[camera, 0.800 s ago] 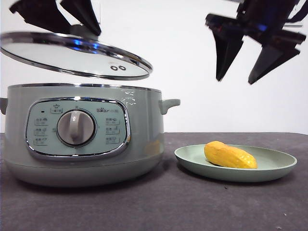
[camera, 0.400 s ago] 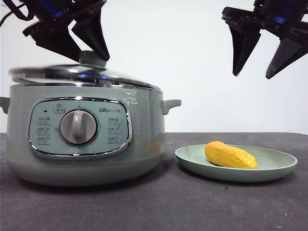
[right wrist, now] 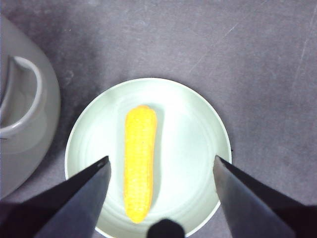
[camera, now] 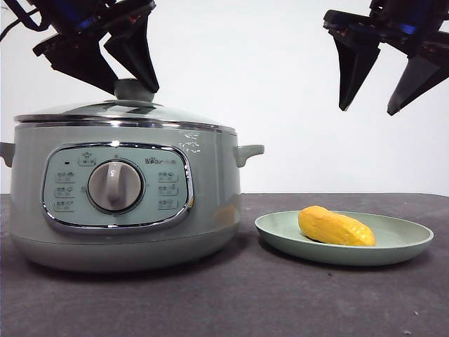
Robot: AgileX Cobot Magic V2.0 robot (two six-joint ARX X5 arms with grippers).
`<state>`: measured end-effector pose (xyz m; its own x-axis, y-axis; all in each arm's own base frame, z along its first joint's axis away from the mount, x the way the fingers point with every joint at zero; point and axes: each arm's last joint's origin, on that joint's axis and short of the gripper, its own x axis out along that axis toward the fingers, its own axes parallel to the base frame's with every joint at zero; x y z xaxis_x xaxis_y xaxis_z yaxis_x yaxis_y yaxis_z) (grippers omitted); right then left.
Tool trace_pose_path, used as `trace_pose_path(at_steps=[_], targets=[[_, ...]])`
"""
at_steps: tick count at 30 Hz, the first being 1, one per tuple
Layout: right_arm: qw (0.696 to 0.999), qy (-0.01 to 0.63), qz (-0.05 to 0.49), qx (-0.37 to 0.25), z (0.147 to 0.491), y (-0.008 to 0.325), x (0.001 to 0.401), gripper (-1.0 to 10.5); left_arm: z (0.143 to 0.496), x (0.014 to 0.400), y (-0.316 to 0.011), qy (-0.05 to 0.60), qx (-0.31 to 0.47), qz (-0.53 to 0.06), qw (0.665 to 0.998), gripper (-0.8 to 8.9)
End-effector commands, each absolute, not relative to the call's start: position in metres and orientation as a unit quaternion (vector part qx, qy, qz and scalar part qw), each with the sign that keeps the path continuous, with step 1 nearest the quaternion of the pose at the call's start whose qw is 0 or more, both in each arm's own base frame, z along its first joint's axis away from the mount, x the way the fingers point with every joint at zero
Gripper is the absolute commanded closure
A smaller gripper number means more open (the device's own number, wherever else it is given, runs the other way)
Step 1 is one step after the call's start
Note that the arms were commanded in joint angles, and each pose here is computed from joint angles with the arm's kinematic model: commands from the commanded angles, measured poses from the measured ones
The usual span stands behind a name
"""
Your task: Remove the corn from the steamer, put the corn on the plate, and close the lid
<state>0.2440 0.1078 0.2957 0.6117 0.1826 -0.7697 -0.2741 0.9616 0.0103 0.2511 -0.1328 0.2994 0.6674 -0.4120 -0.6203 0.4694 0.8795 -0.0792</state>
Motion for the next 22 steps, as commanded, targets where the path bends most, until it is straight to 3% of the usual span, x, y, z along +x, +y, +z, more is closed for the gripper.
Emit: trace_pose_path(at_steps=[1,3,9,15,16,17,19,20,22], targets=[[0.895,0.425,0.125,-0.051,0.293,0.107,0.243,6.0,0.286,0.251,-0.133,0.364,0.052,-0.238,0.899,4.81],[0.895,0.426,0.125,-0.051,0.293,0.107,0.243,6.0,0.286,0.252,-0.131,0.361,0.051,-0.233,0.902,4.01],[0.900,0.413,0.132,-0.056,0.299,0.106,0.239,6.0,0.302,0.249,-0.121,0.321,0.038,-0.226,0.919,4.01],[0.924,0.348,0.151,-0.057,0.333,0.092,0.208,6.0,0.354,0.197,-0.096,0.231,0.018,-0.237,0.944,4.11],[0.927,0.339,0.153,-0.056,0.338,0.090,0.202,6.1,0.360,0.185,-0.090,0.225,0.017,-0.236,0.945,4.31],[0.929,0.330,0.155,-0.057,0.342,0.086,0.195,6.4,0.364,0.174,-0.085,0.224,0.020,-0.236,0.945,5.37],[0.935,0.312,0.160,-0.053,0.345,0.081,0.180,8.5,0.368,0.154,-0.075,0.223,0.038,-0.237,0.945,8.42],[0.938,0.300,0.164,-0.051,0.343,0.079,0.172,9.5,0.371,0.147,-0.071,0.218,0.047,-0.222,0.949,8.22],[0.946,0.271,0.170,-0.041,0.332,0.074,0.158,9.6,0.374,0.133,-0.062,0.201,0.056,-0.191,0.959,8.22]])
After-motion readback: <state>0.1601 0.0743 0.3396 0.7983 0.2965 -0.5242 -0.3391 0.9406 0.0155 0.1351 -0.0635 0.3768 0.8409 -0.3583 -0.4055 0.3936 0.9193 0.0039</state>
